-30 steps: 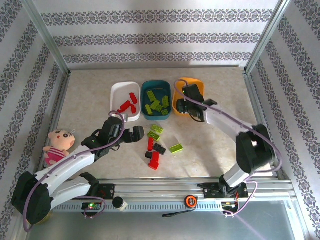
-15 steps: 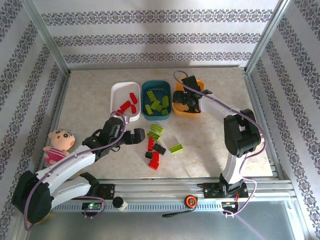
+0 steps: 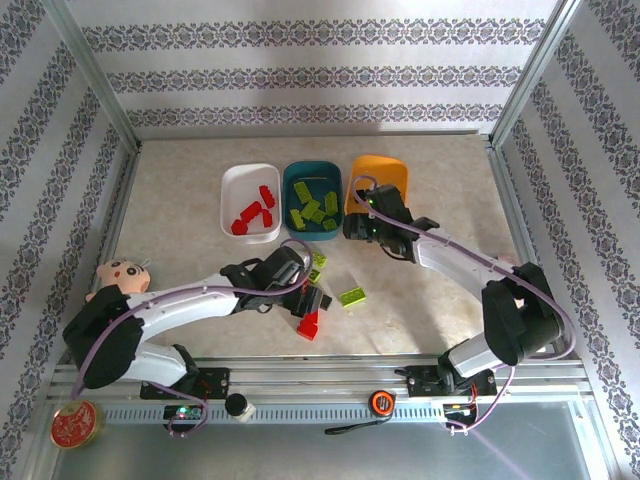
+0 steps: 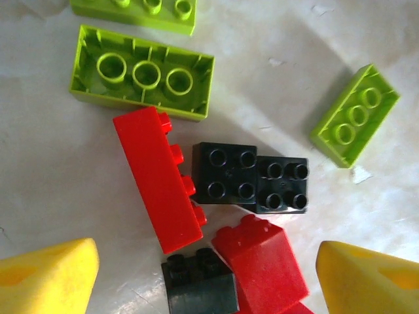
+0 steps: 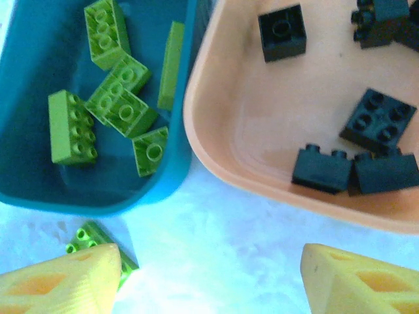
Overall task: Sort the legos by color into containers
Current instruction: Pick up the lego from the middle-left of the table.
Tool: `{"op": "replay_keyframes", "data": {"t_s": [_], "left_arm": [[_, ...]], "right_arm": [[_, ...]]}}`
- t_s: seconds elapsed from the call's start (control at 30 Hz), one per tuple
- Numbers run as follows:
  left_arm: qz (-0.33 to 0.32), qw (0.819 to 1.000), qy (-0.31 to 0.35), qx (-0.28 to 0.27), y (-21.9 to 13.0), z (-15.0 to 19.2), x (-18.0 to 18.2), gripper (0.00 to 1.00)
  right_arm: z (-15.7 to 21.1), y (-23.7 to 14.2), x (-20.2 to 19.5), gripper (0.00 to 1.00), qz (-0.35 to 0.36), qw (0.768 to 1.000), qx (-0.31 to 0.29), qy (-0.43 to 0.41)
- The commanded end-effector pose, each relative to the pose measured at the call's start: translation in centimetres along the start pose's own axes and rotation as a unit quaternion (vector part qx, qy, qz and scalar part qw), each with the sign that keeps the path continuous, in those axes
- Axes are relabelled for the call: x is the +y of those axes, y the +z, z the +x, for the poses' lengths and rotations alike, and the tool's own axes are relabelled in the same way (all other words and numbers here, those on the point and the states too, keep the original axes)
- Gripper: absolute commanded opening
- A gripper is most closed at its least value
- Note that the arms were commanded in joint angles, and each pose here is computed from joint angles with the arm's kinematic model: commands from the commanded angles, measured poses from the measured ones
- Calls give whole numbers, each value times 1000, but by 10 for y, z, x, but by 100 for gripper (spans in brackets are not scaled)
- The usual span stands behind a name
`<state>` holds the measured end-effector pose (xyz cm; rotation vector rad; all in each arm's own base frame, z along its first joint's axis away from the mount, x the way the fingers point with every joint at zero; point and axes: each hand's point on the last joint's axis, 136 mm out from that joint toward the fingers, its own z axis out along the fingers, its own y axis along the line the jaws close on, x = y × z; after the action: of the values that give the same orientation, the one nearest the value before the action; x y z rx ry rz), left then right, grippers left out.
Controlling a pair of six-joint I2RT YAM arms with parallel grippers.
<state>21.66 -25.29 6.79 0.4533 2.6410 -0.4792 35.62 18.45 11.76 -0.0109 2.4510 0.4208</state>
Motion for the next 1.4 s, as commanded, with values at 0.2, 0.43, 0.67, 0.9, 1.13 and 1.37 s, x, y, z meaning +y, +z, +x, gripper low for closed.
{"op": "replay_keyframes", "data": {"t_s": [0.2, 0.43, 0.67, 0.9, 1.13, 1.37], "left_arm": [[-53, 998, 14, 1, 12, -17, 19, 64], [-45, 999, 2, 17, 37, -23, 22, 63], [-38, 999, -7, 19, 45, -24, 23, 42], [-42, 999, -18, 22, 37, -15, 29, 23], [-37, 997, -55, -45, -9, -45, 45, 18], [-65, 974, -128, -174, -69, -119, 94, 17]], "right_arm": [[8, -16, 3, 73, -20, 1000, -19, 5], [14, -20, -5, 74, -13, 1000, -19, 4], [16, -22, -12, 74, -10, 1000, -21, 9], [19, -20, -15, 74, -9, 1000, -19, 12], [21, -23, -16, 74, -10, 1000, -24, 14], [21, -28, -16, 74, -15, 999, -31, 20]]}}
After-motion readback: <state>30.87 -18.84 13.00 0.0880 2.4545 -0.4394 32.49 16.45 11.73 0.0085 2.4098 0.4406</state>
